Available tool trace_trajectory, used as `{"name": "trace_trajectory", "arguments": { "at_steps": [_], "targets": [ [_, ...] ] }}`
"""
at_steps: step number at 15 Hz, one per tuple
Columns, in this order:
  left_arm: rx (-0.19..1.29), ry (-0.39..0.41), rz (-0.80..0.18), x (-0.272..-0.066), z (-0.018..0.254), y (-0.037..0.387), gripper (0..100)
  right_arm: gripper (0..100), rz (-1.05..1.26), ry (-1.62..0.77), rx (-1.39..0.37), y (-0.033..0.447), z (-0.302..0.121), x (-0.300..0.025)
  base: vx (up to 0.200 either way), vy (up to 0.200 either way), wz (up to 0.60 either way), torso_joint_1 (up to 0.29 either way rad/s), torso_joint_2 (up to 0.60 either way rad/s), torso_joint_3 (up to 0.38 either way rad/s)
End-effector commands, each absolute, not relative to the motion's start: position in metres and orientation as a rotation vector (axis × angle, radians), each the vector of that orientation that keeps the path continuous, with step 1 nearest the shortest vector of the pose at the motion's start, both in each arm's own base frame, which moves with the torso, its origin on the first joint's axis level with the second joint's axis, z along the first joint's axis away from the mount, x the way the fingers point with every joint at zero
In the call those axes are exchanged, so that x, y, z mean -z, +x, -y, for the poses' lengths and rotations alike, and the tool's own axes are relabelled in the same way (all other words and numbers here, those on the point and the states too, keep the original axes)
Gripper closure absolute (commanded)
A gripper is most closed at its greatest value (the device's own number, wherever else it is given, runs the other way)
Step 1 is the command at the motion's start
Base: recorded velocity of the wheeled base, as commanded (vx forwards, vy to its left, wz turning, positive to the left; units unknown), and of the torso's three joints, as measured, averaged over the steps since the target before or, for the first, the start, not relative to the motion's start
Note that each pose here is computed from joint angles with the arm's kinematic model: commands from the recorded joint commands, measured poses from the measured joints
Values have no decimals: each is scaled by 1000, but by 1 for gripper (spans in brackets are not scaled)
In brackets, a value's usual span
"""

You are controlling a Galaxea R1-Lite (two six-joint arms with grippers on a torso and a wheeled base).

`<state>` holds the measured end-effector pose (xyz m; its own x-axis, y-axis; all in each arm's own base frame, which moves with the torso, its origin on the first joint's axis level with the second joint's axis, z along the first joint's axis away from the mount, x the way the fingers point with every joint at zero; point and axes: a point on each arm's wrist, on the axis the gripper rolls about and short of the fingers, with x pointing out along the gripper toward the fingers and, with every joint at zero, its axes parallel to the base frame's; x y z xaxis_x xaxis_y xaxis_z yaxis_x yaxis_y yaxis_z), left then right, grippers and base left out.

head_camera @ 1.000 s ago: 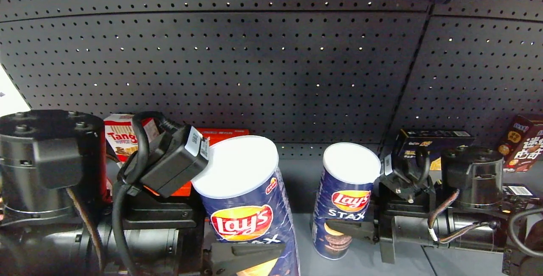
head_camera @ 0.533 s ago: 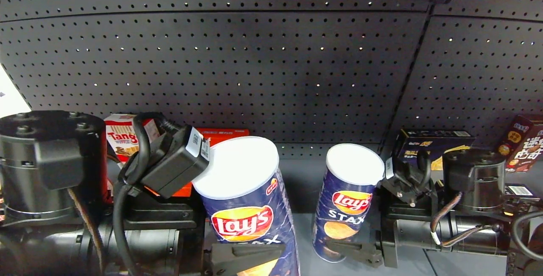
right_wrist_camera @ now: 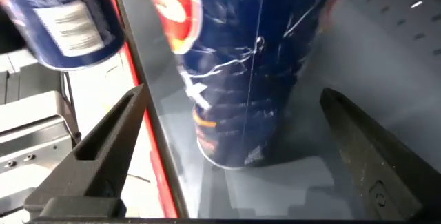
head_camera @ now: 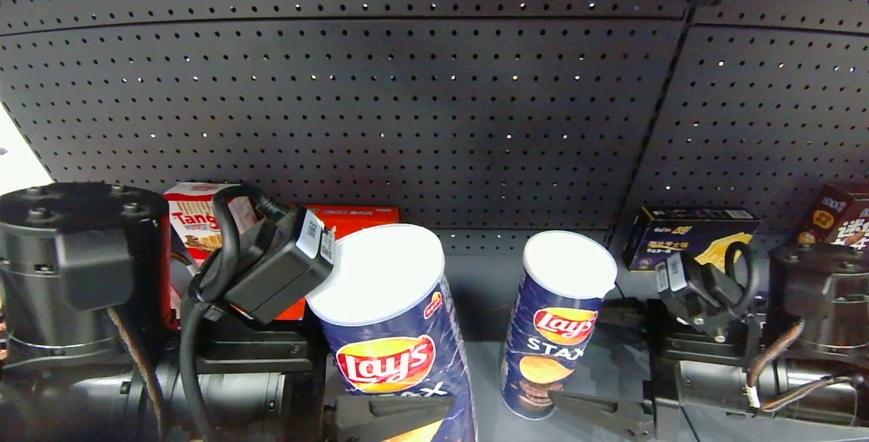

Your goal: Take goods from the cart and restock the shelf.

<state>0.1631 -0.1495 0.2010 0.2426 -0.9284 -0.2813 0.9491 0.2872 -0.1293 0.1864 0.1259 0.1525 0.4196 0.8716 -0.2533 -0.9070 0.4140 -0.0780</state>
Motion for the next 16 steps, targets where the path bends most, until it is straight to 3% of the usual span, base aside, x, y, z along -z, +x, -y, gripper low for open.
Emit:
{"name": "trace_trajectory", "arguments": {
  "at_steps": [1, 8, 11, 16],
  "targets": [
    [1284, 73, -328, -201, 149, 163, 100, 0, -106, -217, -1108, 166, -112, -169, 0, 0, 0, 0, 0, 0],
    [1277, 75, -317, -203, 149, 163, 100, 0, -80, -226, -1040, 105, -74, -205, 0, 0, 0, 0, 0, 0],
    [1192, 93, -312, -204, 149, 165, 100, 0, -52, -230, -1000, 82, -60, -224, 0, 0, 0, 0, 0, 0],
    [1100, 109, -257, -221, 151, 171, 100, 0, -40, -163, -919, 67, -49, -226, 0, 0, 0, 0, 0, 0]
  ]
}}
